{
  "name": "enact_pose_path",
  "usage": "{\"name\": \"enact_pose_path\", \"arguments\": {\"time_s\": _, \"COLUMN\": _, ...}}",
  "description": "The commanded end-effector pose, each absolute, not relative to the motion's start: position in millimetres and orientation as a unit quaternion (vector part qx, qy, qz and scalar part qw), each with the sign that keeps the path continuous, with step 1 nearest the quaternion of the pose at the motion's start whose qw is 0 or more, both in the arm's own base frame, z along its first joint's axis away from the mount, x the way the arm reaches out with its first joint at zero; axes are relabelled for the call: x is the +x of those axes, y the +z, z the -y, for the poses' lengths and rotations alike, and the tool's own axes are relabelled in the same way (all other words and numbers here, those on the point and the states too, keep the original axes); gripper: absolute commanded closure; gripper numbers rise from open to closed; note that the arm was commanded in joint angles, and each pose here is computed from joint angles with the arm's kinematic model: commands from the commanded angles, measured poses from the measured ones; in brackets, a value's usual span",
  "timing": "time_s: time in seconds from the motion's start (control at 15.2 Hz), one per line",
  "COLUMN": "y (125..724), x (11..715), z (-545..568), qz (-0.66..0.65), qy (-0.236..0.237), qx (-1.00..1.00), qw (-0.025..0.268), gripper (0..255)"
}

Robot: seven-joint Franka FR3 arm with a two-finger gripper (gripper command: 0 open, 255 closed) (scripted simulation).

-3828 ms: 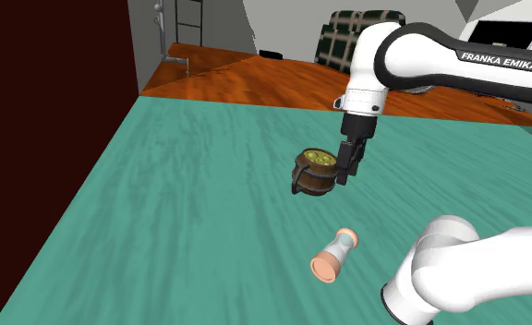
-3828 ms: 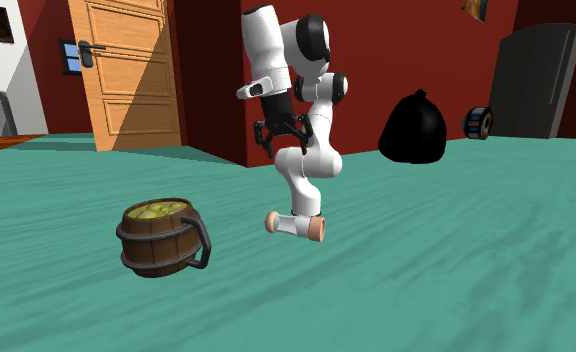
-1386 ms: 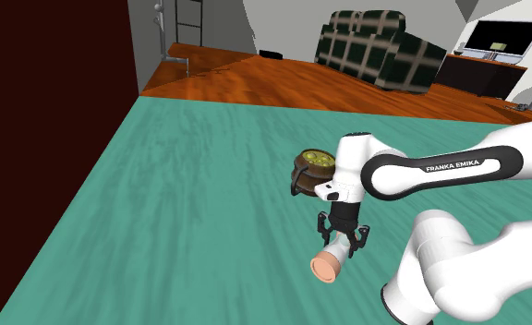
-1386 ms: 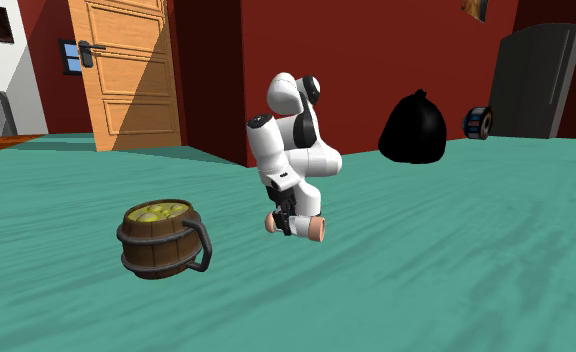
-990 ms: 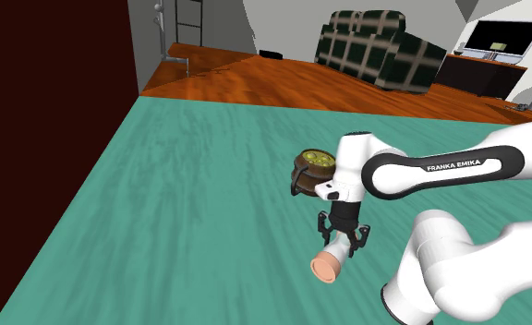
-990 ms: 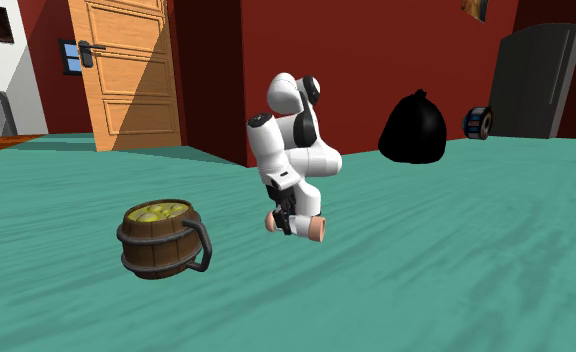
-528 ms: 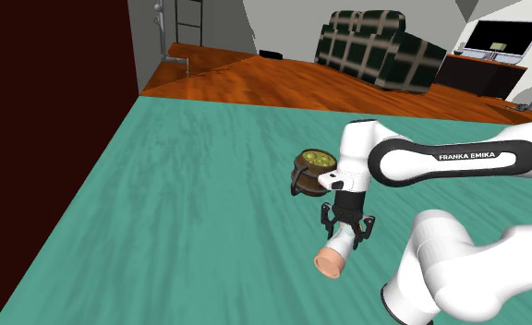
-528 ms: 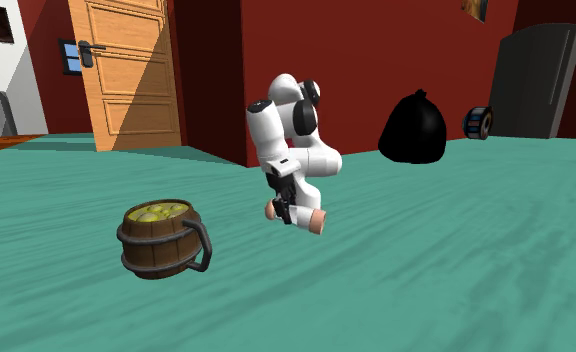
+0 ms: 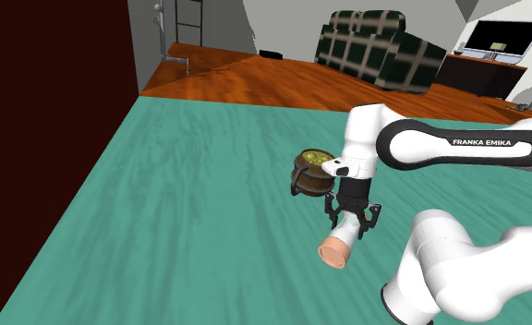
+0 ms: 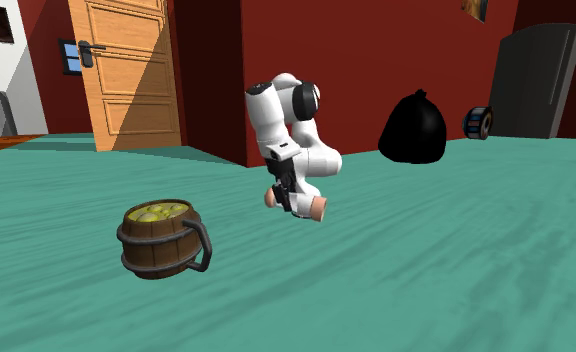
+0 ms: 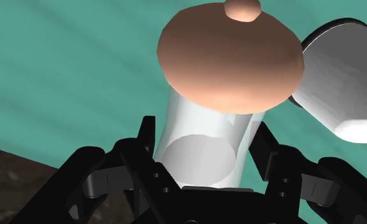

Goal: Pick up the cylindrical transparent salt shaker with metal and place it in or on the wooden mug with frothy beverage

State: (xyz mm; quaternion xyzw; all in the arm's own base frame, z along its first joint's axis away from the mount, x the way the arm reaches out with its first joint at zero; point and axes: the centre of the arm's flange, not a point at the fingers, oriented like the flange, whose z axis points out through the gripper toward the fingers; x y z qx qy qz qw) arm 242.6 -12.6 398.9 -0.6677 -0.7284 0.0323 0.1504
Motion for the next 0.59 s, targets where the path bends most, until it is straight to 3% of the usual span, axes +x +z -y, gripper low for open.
{"name": "enact_pose_path", "arguments": {"time_s": 0.0, "y": 410.5, "x": 241.6, "z": 13.3, "qz": 0.728, "qy": 0.032, "qx": -0.668, "qw": 0.15, "gripper": 255}}
{"name": "enact_pose_path", "arguments": {"time_s": 0.53, "y": 452.8, "x": 241.6, "z": 13.3, "qz": 0.728, "qy": 0.032, "qx": -0.668, "qw": 0.15, "gripper": 255}}
